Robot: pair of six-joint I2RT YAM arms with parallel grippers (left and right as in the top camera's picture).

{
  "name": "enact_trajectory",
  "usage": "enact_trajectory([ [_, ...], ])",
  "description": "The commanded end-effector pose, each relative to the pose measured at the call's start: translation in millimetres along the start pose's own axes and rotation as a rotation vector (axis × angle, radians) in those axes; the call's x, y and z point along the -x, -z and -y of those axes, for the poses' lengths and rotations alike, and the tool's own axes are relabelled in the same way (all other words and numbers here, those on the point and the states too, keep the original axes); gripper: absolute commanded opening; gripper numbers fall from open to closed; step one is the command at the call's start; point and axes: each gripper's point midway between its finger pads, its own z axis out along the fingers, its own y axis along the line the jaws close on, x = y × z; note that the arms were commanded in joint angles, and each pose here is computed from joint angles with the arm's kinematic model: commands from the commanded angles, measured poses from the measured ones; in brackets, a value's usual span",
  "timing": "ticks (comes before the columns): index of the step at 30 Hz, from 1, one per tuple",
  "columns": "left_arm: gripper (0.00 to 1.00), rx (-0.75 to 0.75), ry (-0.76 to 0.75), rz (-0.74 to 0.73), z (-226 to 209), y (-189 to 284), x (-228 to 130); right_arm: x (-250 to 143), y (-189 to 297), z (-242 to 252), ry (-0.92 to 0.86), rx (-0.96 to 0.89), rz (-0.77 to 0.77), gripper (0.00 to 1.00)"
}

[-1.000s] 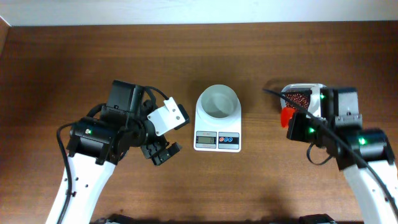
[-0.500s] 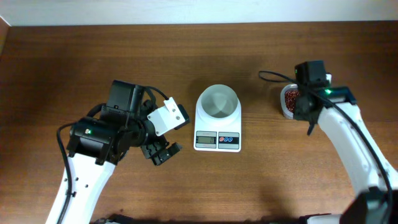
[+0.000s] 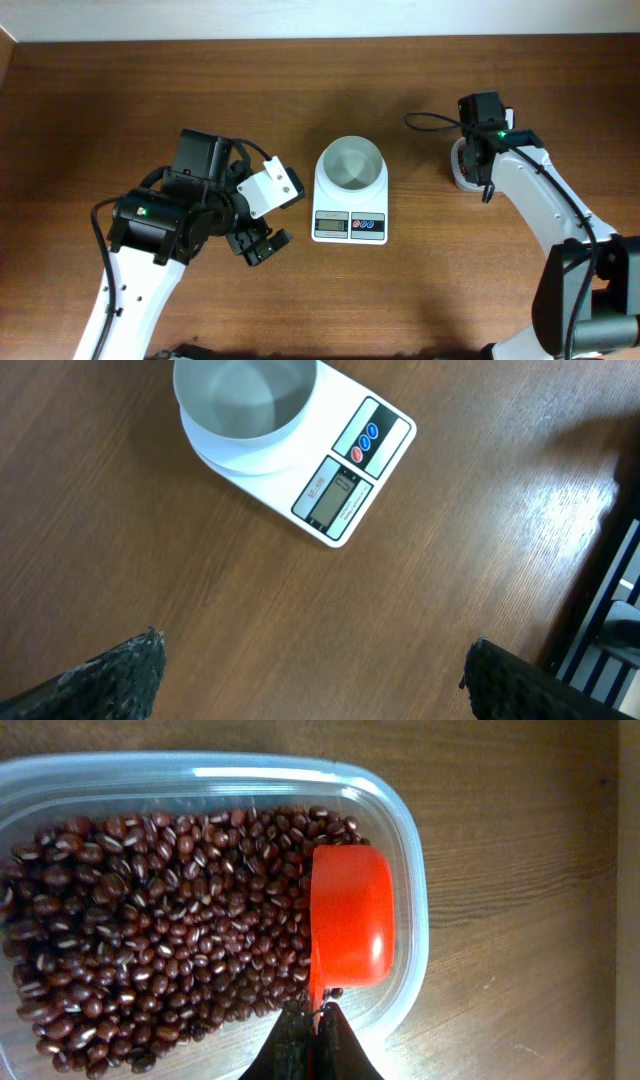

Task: Scoop and weigh 50g on scale
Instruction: 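Drag the red scoop through the beans with the right gripper to fill it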

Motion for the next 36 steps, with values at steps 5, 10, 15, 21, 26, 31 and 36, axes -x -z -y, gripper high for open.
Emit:
enact_trajectory([
  [5,0.99,0.006,-0.018,0.026,-0.3,5.9,5.5,1.8,-3.4,-15.5,-0.001,0.094,-0.012,0.04],
  [10,0.99,0.006,-0.018,0.026,-0.3,5.9,5.5,-2.1,-3.2,-22.7,0.001,0.146,-0.030,0.04],
  [15,0.99,0.006,-0.018,0.026,-0.3,5.9,5.5,-10.4,-7.4,-24.6,-0.024,0.223,-0.074,0.04],
  [21,0.99,0.006,-0.018,0.026,-0.3,5.9,5.5,-13.6,-9.3,-33.8,-0.091,0.394,-0.109,0.04],
  [26,0.99,0.006,-0.018,0.026,-0.3,5.9,5.5,-14.0,-7.8,-38.7,-0.131,0.494,-0.123,0.04],
  [31,0.99,0.006,-0.018,0.026,-0.3,5.9,5.5,-13.0,-3.6,-43.3,-0.188,0.629,-0.137,0.04],
  [36,0.99,0.006,-0.018,0.026,-0.3,5.9,5.5,-18.7,-5.4,-34.8,-0.249,0.688,-0.172,0.04],
])
